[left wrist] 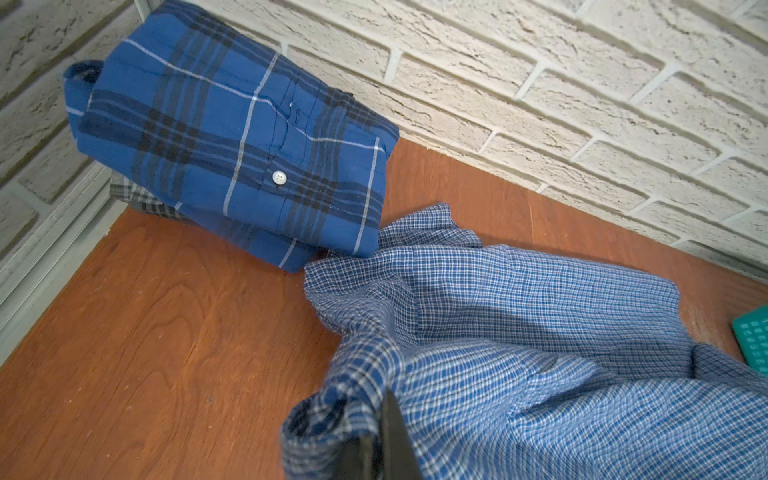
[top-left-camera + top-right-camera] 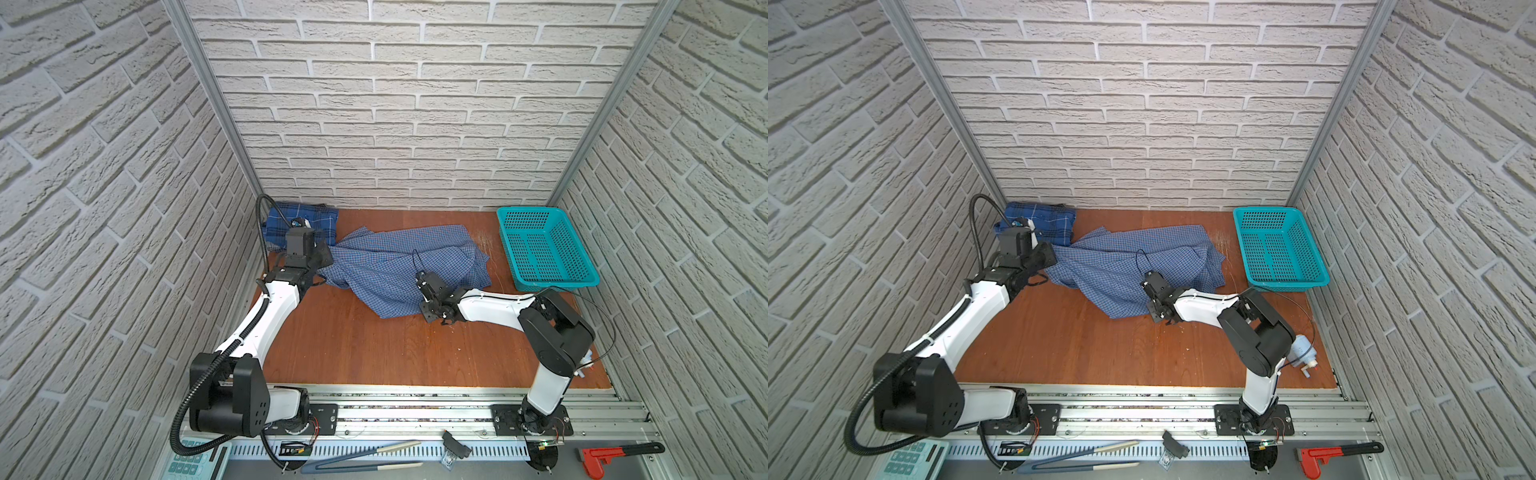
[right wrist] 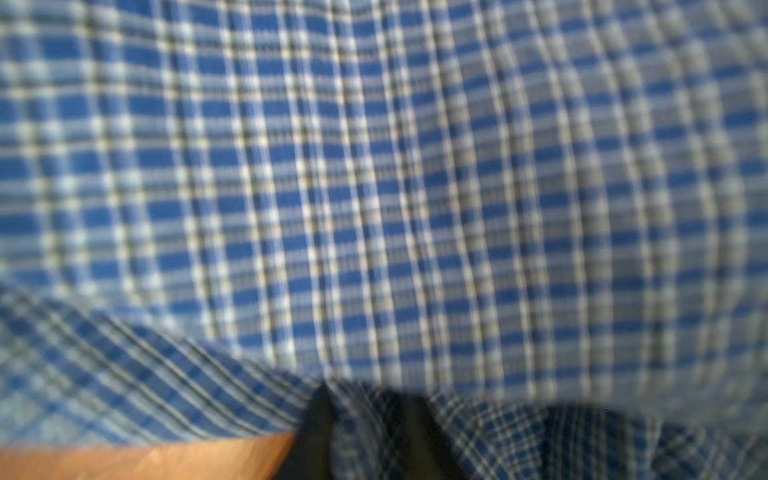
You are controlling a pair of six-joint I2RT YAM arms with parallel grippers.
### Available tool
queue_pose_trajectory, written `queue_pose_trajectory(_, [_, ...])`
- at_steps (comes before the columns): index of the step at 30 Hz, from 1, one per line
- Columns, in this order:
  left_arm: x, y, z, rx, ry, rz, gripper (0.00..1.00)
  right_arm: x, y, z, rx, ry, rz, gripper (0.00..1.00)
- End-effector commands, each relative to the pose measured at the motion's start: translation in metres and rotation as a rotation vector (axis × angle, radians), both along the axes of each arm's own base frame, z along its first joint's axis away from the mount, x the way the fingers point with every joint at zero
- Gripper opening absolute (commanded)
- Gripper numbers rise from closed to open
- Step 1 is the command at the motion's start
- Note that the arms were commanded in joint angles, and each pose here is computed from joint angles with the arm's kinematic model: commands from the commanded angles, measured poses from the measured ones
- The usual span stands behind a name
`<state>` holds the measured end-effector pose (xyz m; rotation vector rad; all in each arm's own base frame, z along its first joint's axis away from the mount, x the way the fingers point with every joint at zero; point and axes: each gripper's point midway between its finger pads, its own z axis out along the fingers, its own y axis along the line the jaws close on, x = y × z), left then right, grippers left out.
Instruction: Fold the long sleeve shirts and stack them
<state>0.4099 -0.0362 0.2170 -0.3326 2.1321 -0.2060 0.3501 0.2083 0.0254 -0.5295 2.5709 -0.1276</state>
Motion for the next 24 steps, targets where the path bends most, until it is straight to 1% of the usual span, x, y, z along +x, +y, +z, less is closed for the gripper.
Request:
queue_pose_trajectory(1, [0.008, 0.004, 0.023, 0.012, -0.065, 0.002, 0.0, 0.008, -0.012, 0.042, -0.091, -0.036, 0.006, 0.06])
queue_pose_trajectory(2, [0.008, 0.003, 0.025, 0.014, -0.069, 0.0, 0.0, 0.007, -0.012, 0.062, -0.074, -0.05, 0.001, 0.06])
queue_pose_trajectory(3, [0.008, 0.005, 0.026, 0.019, -0.071, 0.003, 0.0, 0.005, -0.011, 0.09, -0.031, -0.073, -0.008, 0.06])
queue_pose_trajectory(6, [0.009, 0.007, 0.027, 0.035, -0.072, 0.009, 0.0, -0.013, 0.001, 0.188, 0.184, -0.155, 0.021, 0.06])
queue_pose_trajectory(7, [0.009, 0.008, 0.026, 0.041, -0.066, 0.014, 0.0, -0.022, 0.004, 0.222, 0.263, -0.189, 0.05, 0.06])
queue_pose_trajectory(9, [0.007, 0.008, 0.02, 0.05, -0.053, 0.005, 0.0, -0.038, 0.006, 0.277, 0.393, -0.271, 0.102, 0.06])
queue_pose_trajectory(10, [0.005, 0.007, 0.018, 0.052, -0.054, 0.001, 0.0, -0.044, 0.004, 0.301, 0.438, -0.32, 0.118, 0.06])
queue_pose_trajectory(12, [0.003, 0.005, 0.015, 0.046, -0.068, -0.003, 0.0, -0.044, -0.004, 0.323, 0.454, -0.405, 0.113, 0.06])
queue_pose_trajectory(14, [0.001, 0.004, 0.006, 0.036, -0.056, 0.001, 0.0, -0.027, -0.014, 0.313, 0.414, -0.42, 0.096, 0.06])
queue_pose_trajectory(16, [-0.001, 0.004, -0.005, 0.033, -0.023, 0.005, 0.0, 0.006, -0.034, 0.275, 0.346, -0.375, 0.007, 0.06])
queue_pose_trajectory(19, [-0.008, 0.007, -0.016, 0.062, 0.036, 0.011, 0.0, 0.048, -0.066, 0.216, 0.298, -0.256, -0.11, 0.06])
queue_pose_trajectory(21, [-0.015, 0.016, -0.017, 0.097, 0.048, 0.037, 0.0, 0.056, -0.068, 0.198, 0.297, -0.17, -0.12, 0.07])
queue_pose_trajectory(22, [-0.018, 0.02, -0.017, 0.112, 0.048, 0.052, 0.0, 0.054, -0.061, 0.194, 0.319, -0.132, -0.107, 0.1])
queue_pose_trajectory(23, [-0.02, 0.024, -0.017, 0.12, 0.049, 0.066, 0.0, 0.048, -0.048, 0.191, 0.379, -0.096, -0.065, 0.22])
queue_pose_trajectory(24, [-0.021, 0.025, -0.018, 0.122, 0.052, 0.076, 0.0, 0.04, -0.035, 0.19, 0.431, -0.071, -0.023, 0.29])
